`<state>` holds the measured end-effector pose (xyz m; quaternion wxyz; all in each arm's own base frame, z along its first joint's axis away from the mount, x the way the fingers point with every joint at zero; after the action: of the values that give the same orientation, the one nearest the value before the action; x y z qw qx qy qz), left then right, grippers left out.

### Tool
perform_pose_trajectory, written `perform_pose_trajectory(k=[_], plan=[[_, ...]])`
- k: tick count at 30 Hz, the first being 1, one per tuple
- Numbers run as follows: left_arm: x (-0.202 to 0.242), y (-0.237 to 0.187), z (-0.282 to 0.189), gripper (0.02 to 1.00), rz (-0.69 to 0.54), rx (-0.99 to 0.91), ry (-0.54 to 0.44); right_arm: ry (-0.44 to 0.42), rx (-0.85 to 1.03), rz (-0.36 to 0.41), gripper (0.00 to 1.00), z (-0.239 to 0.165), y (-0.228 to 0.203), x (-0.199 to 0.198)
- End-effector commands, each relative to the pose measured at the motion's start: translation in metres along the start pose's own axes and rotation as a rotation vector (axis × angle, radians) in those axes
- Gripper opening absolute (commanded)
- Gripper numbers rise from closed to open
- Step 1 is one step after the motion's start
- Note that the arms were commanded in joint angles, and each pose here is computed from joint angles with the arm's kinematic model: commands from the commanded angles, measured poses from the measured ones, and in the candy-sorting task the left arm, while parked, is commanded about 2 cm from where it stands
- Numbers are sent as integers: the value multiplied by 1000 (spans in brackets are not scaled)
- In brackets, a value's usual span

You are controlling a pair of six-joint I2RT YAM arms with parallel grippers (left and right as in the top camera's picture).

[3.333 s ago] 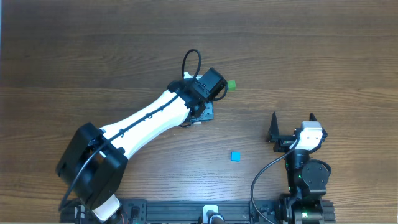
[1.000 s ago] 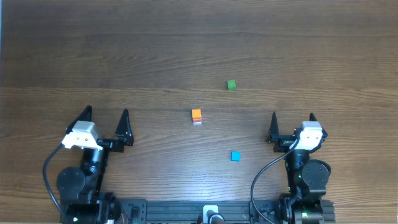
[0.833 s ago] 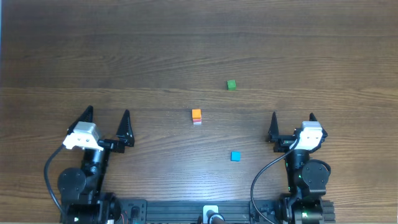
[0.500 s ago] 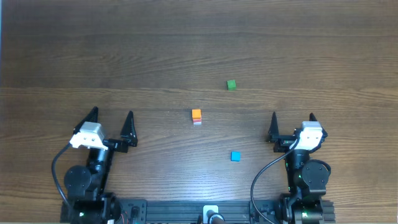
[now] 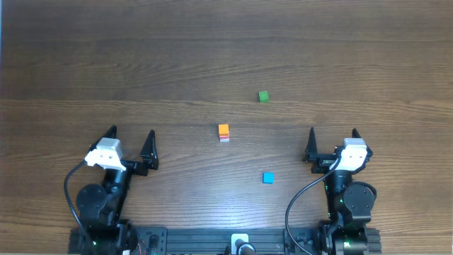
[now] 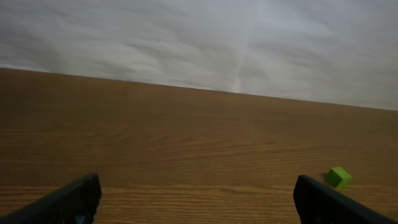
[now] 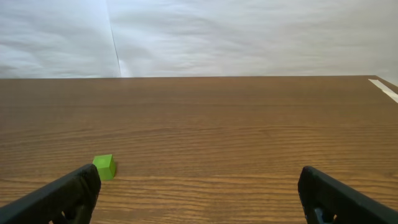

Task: Stack Cubes

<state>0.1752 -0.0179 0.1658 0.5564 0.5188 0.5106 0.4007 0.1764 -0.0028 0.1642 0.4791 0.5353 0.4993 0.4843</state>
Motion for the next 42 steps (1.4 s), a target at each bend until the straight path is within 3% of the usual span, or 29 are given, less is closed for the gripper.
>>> perform_pose_trajectory(k=[1,29,32,35,38,42], plan=[[-2,-1,0,1000,15,-1,-14,3,-1,7,991,0,-2,0],[-1,-2,0,1000,15,2,-13,2,-35,1,991,0,4,0],[-1,-2,0,1000,15,2,-13,71,-103,90,991,-1,17,7],[-1,-2,0,1000,15,2,-13,201,-177,189,993,-5,33,19],[-1,-2,0,1000,15,2,-13,341,-205,214,993,-11,48,32],[-1,-2,0,1000,15,2,-13,440,-183,243,993,-14,67,42]])
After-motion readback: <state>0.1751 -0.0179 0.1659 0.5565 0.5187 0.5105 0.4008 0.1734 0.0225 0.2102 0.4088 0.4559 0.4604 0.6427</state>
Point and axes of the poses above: each gripper's point midway between its finger pads, its own z axis out along the fingers, its own x axis along the line the jaws close on, y = z × x, the point moved 7 cm from there along -z, back along the fingers, and after that the axes turned 2 degrees about z, right-handed, at the moved point
